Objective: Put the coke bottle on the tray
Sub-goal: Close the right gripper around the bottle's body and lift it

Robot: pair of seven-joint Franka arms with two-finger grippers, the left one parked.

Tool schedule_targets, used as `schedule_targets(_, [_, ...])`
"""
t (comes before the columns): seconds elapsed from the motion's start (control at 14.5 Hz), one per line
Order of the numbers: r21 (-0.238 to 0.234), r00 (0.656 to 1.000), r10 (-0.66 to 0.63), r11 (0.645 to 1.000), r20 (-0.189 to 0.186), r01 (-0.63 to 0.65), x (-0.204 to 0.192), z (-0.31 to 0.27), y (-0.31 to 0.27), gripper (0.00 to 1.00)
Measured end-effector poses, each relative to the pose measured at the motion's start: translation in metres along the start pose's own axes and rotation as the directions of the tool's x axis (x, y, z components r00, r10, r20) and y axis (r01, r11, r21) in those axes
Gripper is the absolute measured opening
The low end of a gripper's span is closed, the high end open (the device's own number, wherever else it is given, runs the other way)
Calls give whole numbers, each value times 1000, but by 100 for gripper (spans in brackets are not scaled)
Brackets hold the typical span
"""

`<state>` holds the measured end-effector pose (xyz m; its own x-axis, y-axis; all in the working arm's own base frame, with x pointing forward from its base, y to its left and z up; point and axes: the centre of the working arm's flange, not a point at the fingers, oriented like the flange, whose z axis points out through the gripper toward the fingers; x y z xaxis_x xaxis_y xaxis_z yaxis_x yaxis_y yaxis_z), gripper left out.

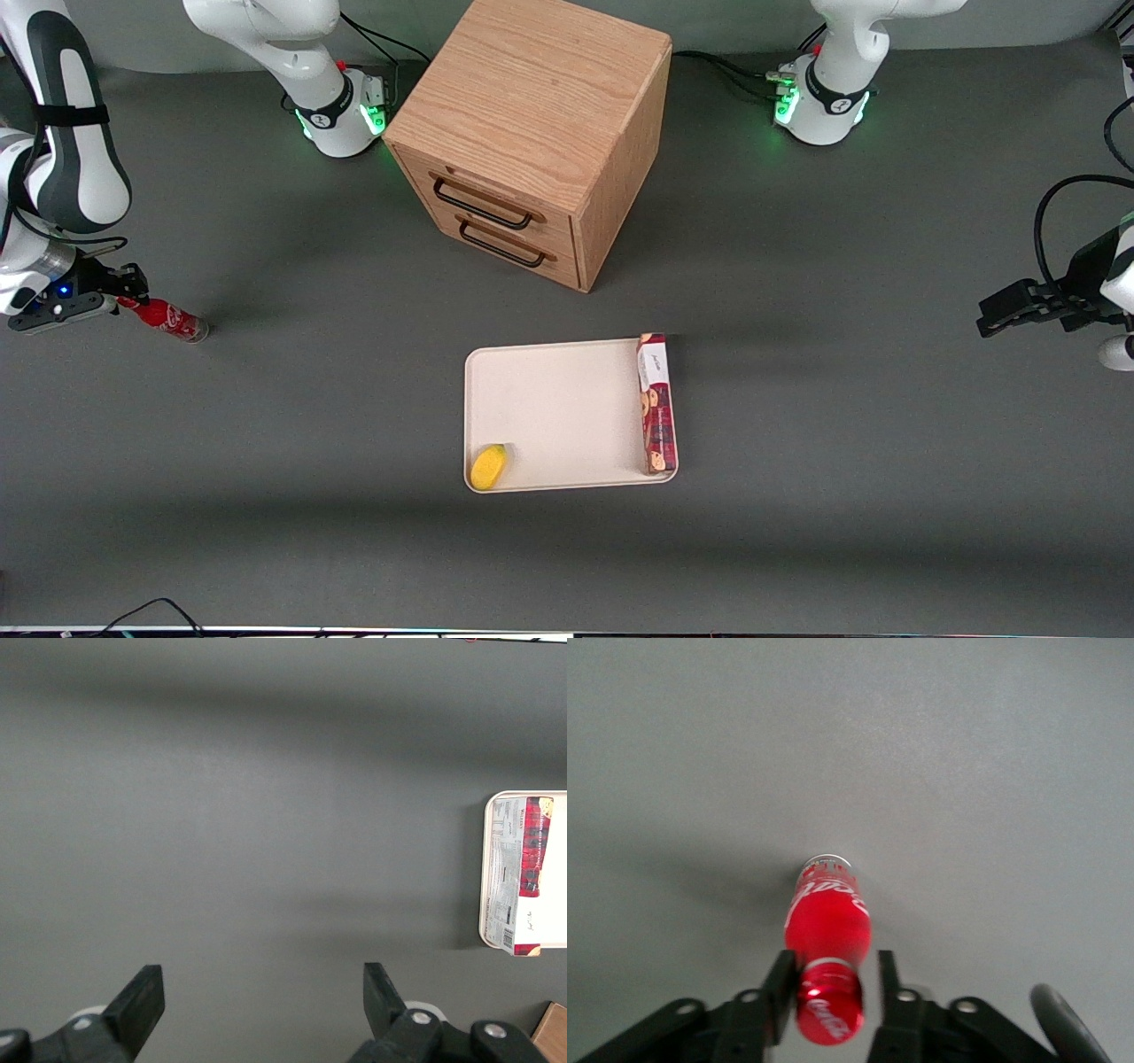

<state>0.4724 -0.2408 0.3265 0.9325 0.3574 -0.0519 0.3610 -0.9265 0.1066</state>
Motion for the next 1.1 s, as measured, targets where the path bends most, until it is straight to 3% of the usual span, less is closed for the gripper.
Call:
schedule_targets(0.07, [1, 1000, -4, 1000, -1, 4, 0, -1, -1, 32])
schedule_targets(0.41, [2, 1000, -17, 1000, -2, 17, 4, -4, -3, 32])
schedule_targets(0.55, [25, 999, -26, 999, 20, 25, 12, -25, -1, 32])
schedule_targets(0.83, [52, 997, -79, 996, 17, 78, 56, -146, -5, 32])
schedule_targets(1.1, [18, 989, -137, 990, -46, 138, 100, -283, -48, 32])
